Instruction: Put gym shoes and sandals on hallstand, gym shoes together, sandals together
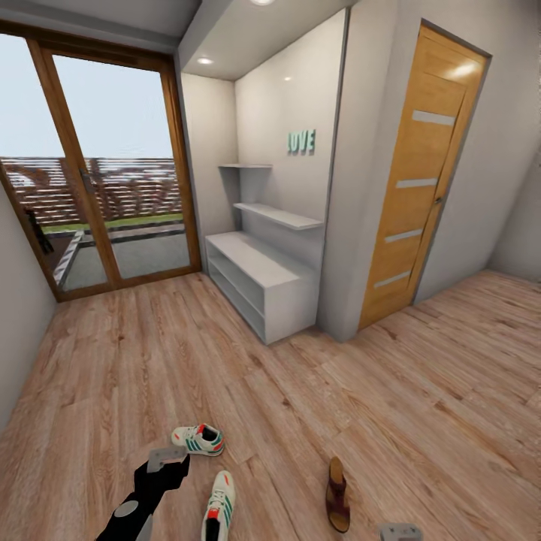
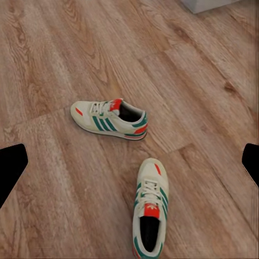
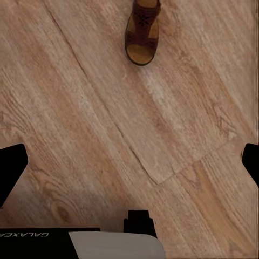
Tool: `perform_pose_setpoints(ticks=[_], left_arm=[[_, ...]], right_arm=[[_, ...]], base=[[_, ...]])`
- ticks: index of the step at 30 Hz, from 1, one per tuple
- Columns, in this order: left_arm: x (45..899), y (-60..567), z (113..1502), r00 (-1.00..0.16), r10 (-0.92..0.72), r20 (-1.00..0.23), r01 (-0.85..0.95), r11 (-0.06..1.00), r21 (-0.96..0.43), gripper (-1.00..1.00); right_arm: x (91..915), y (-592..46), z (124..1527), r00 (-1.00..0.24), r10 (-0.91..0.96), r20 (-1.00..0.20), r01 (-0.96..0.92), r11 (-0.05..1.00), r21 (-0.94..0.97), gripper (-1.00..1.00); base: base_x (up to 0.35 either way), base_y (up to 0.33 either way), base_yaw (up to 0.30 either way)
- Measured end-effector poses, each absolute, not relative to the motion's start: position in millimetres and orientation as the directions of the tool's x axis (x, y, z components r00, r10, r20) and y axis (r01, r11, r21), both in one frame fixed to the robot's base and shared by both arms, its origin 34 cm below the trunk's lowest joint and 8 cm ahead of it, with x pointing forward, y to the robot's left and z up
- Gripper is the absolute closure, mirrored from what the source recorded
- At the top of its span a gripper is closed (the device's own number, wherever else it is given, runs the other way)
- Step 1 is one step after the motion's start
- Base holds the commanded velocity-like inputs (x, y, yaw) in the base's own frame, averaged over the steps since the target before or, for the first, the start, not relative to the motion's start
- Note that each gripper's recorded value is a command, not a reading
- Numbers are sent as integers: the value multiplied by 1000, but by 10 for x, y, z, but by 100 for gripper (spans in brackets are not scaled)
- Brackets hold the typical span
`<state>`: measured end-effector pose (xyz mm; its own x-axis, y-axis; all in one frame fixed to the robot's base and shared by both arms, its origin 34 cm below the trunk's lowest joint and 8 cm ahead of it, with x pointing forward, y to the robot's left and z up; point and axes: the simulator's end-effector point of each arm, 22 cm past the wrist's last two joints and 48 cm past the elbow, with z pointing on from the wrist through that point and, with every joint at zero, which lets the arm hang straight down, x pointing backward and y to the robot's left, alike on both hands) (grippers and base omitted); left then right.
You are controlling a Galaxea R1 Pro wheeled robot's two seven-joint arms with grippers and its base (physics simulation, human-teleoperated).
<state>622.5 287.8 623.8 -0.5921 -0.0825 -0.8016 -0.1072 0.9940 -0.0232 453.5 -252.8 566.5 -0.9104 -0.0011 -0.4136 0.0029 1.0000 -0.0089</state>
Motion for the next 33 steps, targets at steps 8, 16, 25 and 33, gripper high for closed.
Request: perform_pose_setpoints(ticks=[8,16,25,33], left_arm=[[6221,2868,6233,-593,-83,-801,-107,994,-24,-100],[6222,2867,6234,-593,-83,-801,-107,994,-24,-100],[6221,2869,6233,-593,-83,-801,-106,994,-24,-100],[6221,2869,6232,-593,-82,-801,-106,994,-24,-100]], right_arm=[[4535,-2523,5665,-910,-1,-414,3,1000,-8,-100],[4536,-2526,5665,-910,-2,-414,2,1000,-10,-100],[4540,-2529,5669,-910,-2,-415,3,1000,-12,-100],[4540,-2559,5669,-910,2,-415,9,1000,-14,-100]], base=[[0,-125,0],[0,-12,0],[0,-1,0],[0,0,0]])
